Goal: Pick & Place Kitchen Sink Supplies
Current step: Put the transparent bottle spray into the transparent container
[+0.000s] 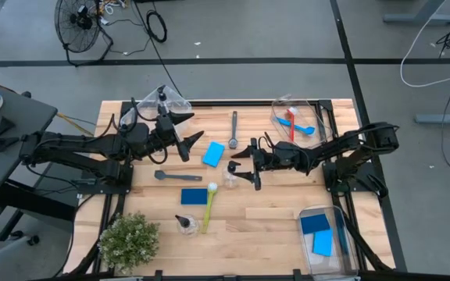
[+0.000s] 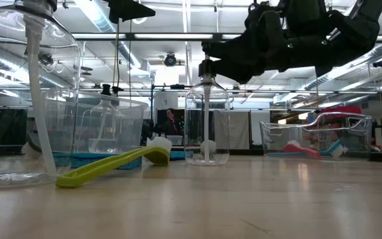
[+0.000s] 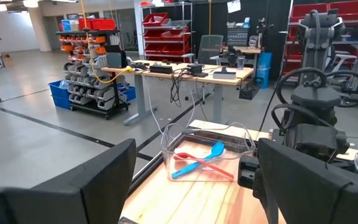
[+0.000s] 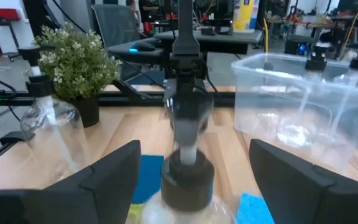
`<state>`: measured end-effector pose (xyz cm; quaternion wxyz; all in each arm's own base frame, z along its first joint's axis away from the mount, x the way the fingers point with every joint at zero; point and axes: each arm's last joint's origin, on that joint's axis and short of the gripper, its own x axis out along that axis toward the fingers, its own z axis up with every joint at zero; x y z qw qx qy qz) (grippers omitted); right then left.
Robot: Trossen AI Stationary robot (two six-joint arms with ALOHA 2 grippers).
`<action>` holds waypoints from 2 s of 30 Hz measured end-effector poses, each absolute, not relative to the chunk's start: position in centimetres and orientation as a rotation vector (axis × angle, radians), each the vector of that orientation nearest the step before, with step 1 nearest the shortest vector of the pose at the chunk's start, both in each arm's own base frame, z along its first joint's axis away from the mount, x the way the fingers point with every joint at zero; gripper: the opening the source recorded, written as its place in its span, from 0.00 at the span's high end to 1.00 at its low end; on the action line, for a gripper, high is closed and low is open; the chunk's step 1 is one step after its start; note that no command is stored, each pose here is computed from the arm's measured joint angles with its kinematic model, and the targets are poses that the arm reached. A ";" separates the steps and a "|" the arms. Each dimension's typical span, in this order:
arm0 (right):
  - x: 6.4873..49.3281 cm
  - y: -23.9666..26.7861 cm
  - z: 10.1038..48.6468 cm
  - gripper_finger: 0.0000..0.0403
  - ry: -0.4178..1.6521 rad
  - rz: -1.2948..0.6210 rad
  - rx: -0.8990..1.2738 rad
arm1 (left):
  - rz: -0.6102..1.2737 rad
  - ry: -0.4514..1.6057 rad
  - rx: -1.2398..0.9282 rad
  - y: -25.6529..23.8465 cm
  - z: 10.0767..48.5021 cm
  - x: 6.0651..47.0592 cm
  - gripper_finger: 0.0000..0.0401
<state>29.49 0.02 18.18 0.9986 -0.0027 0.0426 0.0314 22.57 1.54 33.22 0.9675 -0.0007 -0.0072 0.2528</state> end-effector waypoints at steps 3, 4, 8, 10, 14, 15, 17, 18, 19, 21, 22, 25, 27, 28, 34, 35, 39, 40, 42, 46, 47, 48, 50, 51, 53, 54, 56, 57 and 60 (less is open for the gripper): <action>30.1 0.0 18.4 0.25 0.082 0.062 -0.012 | 0.511 -0.015 -0.002 1.5 33.2 22.6 0.15; 30.4 0.0 18.3 0.25 0.084 0.062 -0.005 | 0.513 -0.015 -0.002 1.6 33.2 22.6 0.15; 31.2 0.0 17.6 0.25 0.112 0.062 -0.001 | 0.530 -0.019 -0.003 1.6 33.3 22.5 0.15; 31.5 0.0 17.3 0.25 0.118 0.059 0.000 | 0.532 -0.023 -0.004 1.6 33.3 22.5 0.15; 31.9 0.0 17.2 0.26 0.122 0.053 0.004 | 0.539 -0.022 -0.004 1.6 33.3 22.5 0.15; 31.9 0.0 17.2 0.27 0.122 0.054 0.004 | 0.539 -0.024 -0.004 1.6 33.3 22.5 0.15; 31.9 0.0 17.2 0.30 0.122 0.054 0.005 | 0.539 -0.026 -0.004 1.6 33.3 22.5 0.15; 31.9 0.0 17.2 0.32 0.124 0.053 0.013 | 0.539 -0.026 -0.004 1.6 33.3 22.5 0.15; 31.9 0.0 17.1 0.34 0.126 0.052 0.025 | 0.539 -0.027 -0.005 1.6 33.3 22.5 0.15; 31.9 0.0 17.1 0.38 0.128 0.052 0.037 | 0.539 -0.030 -0.005 1.6 33.4 22.5 0.15; 31.9 0.0 17.1 0.40 0.128 0.051 0.046 | 0.539 -0.031 -0.006 1.6 33.4 22.5 0.15; 31.9 0.0 17.2 0.47 0.124 0.055 0.051 | 0.539 -0.033 -0.005 1.6 33.4 22.5 0.15; 31.9 0.0 17.2 0.51 0.124 0.055 0.052 | 0.539 -0.034 -0.005 1.6 33.4 22.5 0.15; 31.9 0.0 17.2 0.53 0.124 0.055 0.052 | 0.539 -0.034 -0.005 1.6 33.4 22.5 0.15; 31.9 0.0 17.2 0.66 0.121 0.058 0.060 | 0.539 -0.035 -0.005 1.6 33.4 22.5 0.15; 31.9 0.0 17.2 0.67 0.117 0.058 0.071 | 0.539 -0.035 -0.004 1.6 33.4 22.5 0.15; 32.0 0.0 17.8 0.68 0.093 0.058 0.095 | 0.539 -0.035 -0.004 1.6 33.4 22.5 0.15; 32.1 0.0 18.0 0.68 0.084 0.058 0.094 | 0.539 -0.035 -0.003 1.6 33.4 22.5 0.15; 32.5 0.0 18.7 0.66 0.060 0.059 0.089 | 0.542 -0.036 -0.004 1.6 33.4 22.5 0.15; 33.7 0.0 20.6 0.64 0.016 0.062 0.030 | 0.543 -0.039 -0.004 1.6 33.5 22.5 0.15; 34.2 0.0 21.0 0.64 0.023 0.064 0.014 | 0.543 -0.040 -0.001 1.6 33.5 22.5 0.15; 34.6 -0.1 21.4 0.65 0.038 0.064 -0.005 | 0.543 -0.041 -0.001 1.6 33.5 22.5 0.15; 35.4 -0.2 22.2 0.67 0.083 0.069 -0.041 | 0.544 -0.042 -0.001 1.6 33.5 22.5 0.15; 35.7 -0.4 22.5 0.68 0.104 0.084 -0.059 | 0.546 -0.042 -0.001 1.7 33.5 22.5 0.15; 36.2 -0.8 23.2 0.68 0.129 0.099 -0.085 | 0.546 -0.042 -0.001 1.7 33.5 22.5 0.15; 36.3 -1.1 23.5 0.68 0.133 0.090 -0.094 | 0.546 -0.042 0.000 1.7 33.5 22.5 0.15; 36.5 -1.8 24.0 0.66 0.118 0.070 -0.101 | 0.551 -0.042 0.000 1.7 33.5 22.5 0.15; 36.6 -2.2 24.2 0.66 0.109 0.060 -0.102 | 0.556 -0.042 0.000 1.7 33.5 22.5 0.15; 36.6 -3.5 24.5 0.65 0.103 0.024 -0.090 | 0.579 -0.041 0.000 2.0 33.5 22.5 0.15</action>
